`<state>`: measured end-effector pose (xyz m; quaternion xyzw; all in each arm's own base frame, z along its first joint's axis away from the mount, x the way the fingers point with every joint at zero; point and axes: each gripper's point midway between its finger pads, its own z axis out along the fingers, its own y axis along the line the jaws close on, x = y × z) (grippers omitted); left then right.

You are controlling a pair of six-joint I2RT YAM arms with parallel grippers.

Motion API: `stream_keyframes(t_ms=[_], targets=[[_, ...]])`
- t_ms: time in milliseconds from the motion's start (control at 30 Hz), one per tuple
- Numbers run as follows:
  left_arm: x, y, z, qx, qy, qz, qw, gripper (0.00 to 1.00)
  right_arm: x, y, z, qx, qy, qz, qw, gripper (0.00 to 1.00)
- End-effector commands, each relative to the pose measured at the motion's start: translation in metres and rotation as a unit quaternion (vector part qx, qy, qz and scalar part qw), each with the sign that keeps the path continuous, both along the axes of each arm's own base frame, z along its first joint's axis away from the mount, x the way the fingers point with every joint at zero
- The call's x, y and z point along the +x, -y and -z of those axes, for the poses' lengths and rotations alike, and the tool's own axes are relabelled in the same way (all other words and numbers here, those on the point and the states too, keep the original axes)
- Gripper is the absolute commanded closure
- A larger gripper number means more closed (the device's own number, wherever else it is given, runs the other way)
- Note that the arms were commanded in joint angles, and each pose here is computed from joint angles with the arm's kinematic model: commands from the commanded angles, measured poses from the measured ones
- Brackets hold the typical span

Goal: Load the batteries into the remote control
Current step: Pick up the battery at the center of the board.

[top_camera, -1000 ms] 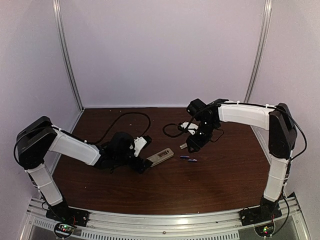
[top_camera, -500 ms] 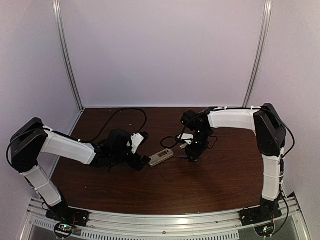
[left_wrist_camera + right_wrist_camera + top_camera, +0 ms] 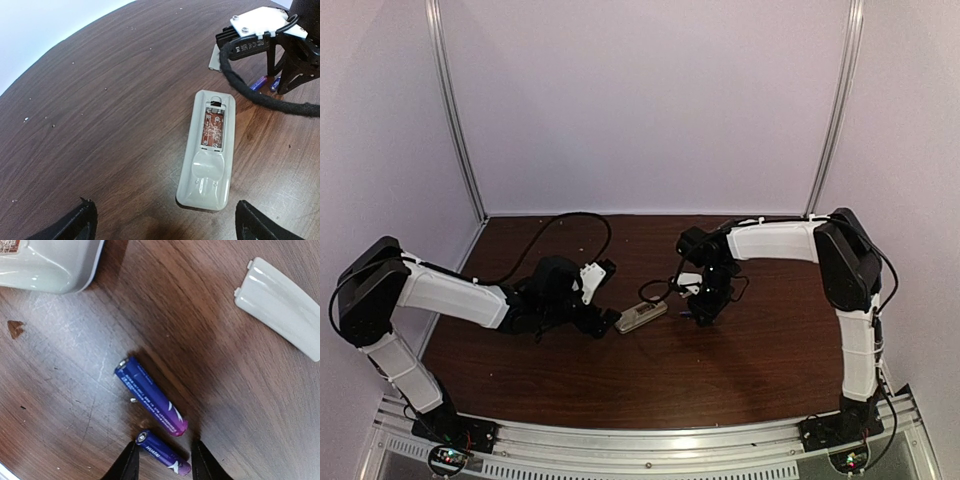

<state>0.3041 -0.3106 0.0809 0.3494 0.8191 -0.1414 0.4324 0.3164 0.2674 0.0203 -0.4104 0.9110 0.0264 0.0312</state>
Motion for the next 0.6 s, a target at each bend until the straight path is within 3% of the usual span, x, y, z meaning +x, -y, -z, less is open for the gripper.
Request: stream_keyframes(t_ms=[0,167,433,567], targets=[[0.002,-0.005,-0.01,-0.006,0.008,-0.012,1.0,0.02,0.001,-0.002,0.005,-0.008,-0.003,-0.005,1.0,0.73],[0.006,-0.008,-0.021,-0.016,0.019,-0.027,0.999,0.02,-0.003,-0.008,-0.003,0.012,-0.011,-0.005,1.0,1.0],[0.012,-0.007,-0.062,-0.066,0.047,-0.046,0.996,0.02,-0.013,-0.044,-0.069,0.153,-0.023,-0.002,0.988,1.0],[0.003,0.016,-0.091,-0.113,0.047,0.011,0.992,0.02,-0.004,-0.057,-0.118,0.252,-0.015,0.028,0.967,1.0]])
